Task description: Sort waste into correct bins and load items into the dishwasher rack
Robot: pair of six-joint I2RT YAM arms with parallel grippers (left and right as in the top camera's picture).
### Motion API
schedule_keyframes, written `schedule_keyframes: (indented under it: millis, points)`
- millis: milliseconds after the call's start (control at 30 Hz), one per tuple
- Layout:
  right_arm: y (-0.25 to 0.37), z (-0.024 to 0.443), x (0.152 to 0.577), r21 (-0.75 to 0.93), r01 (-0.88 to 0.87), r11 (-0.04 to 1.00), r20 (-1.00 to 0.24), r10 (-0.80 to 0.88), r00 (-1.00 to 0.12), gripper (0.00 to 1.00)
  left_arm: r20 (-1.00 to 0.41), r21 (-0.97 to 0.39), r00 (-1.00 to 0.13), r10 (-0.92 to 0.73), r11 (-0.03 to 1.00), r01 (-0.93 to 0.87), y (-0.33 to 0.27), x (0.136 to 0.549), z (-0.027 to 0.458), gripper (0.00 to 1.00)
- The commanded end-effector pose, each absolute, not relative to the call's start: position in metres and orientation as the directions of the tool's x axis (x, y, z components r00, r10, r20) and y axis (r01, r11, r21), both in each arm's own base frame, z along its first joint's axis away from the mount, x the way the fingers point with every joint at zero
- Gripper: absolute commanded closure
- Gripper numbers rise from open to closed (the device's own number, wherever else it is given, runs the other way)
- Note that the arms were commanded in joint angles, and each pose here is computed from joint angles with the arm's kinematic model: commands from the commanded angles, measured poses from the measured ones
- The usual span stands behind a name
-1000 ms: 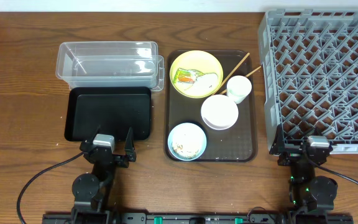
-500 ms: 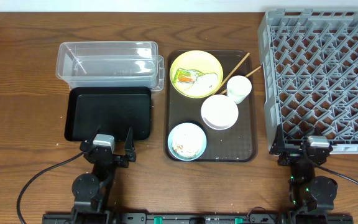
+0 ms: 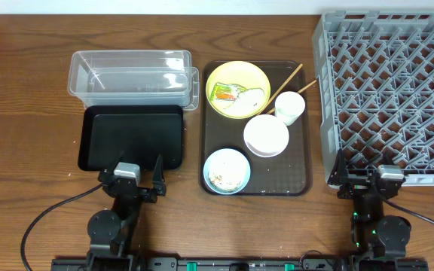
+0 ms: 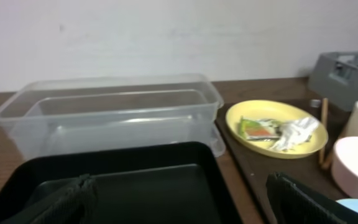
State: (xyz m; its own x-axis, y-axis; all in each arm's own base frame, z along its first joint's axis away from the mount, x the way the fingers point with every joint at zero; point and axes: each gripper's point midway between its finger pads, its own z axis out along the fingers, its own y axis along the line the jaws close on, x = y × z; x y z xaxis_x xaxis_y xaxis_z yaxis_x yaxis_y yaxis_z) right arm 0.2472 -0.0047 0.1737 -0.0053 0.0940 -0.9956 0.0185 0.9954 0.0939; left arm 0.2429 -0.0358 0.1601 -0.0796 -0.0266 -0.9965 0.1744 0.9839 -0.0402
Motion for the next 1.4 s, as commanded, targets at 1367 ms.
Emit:
schedule_keyframes:
  millis: [1367]
  points:
    - [0.087,0.235,0.298,0.261,-0.453,0.853,-0.782,-0.088,-0.617,0.01,-0.442,-0.008,-0.603,0.664,0.669,0.743,-0.258,0.441,0.131,0.11]
